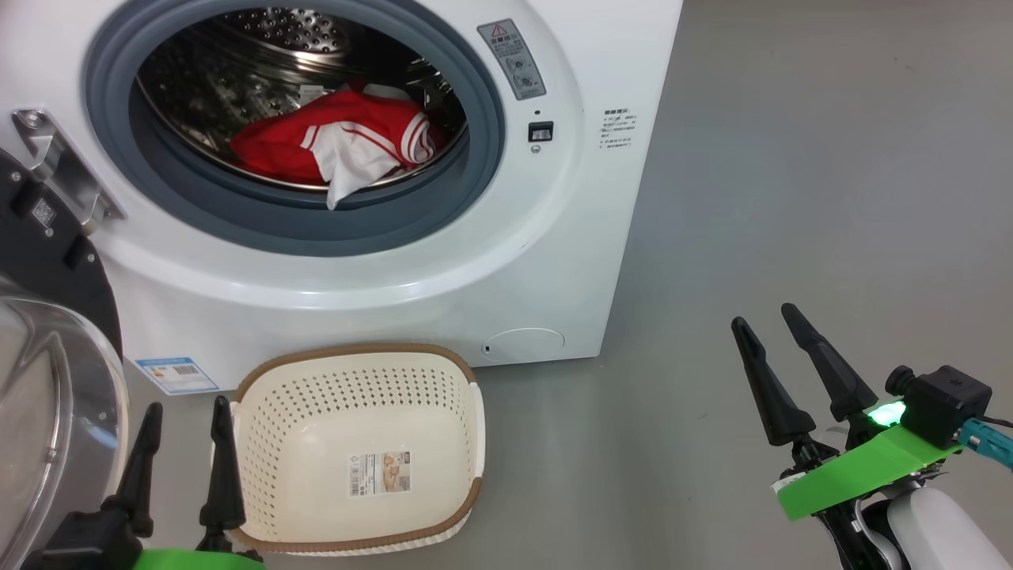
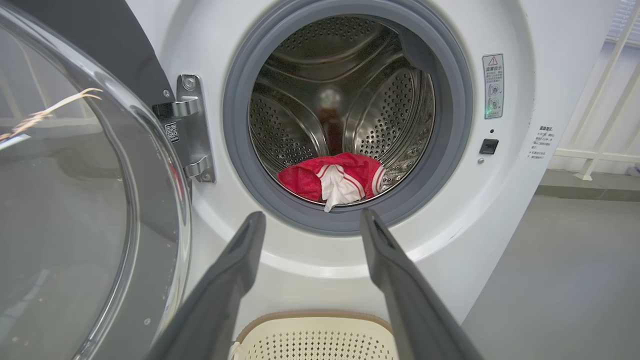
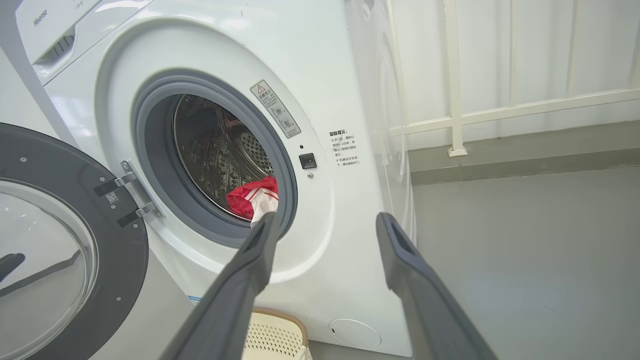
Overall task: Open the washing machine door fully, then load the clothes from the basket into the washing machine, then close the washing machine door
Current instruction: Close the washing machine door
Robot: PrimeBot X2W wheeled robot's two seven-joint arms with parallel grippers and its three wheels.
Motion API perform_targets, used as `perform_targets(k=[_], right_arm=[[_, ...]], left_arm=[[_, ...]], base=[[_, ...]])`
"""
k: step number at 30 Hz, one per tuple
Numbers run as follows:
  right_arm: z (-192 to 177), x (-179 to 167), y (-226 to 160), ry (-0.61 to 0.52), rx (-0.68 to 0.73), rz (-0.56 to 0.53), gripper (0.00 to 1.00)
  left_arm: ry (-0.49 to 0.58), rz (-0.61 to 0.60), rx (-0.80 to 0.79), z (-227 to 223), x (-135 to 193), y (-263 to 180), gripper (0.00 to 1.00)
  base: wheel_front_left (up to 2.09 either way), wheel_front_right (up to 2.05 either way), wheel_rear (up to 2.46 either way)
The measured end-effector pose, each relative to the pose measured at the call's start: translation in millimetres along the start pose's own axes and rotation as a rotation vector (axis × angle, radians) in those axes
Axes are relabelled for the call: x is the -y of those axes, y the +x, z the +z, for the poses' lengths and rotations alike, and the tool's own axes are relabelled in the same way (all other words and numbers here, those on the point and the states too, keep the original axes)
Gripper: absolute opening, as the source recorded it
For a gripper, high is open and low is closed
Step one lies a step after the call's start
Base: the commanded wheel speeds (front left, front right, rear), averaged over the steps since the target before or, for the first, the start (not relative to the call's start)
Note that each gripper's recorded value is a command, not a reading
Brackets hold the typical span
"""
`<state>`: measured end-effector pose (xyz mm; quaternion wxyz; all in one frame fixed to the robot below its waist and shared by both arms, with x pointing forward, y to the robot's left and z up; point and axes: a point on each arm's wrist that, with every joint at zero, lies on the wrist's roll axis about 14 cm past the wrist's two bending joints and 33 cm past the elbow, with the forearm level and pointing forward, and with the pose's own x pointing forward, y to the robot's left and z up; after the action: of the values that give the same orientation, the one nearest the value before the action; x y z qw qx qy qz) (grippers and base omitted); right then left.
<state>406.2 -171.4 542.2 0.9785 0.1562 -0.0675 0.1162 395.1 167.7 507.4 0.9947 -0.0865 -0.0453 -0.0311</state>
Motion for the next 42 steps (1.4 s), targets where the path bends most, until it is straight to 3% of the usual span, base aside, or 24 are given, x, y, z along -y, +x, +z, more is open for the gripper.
perform_targets(k=[29, 42], right_arm=[[8, -2, -3, -0.006, 0.020, 0.003, 1.00], [10, -2, -4, -0.008, 0.023, 0.004, 1.00]], left_arm=[[0.000, 0.000, 0.026, 9, 0, -1, 1.00], [0.001, -0.004, 0.036, 12, 2, -1, 1.00]], base=[[-0.03, 0.03, 0.00], [-1.28, 1.28, 0.00]])
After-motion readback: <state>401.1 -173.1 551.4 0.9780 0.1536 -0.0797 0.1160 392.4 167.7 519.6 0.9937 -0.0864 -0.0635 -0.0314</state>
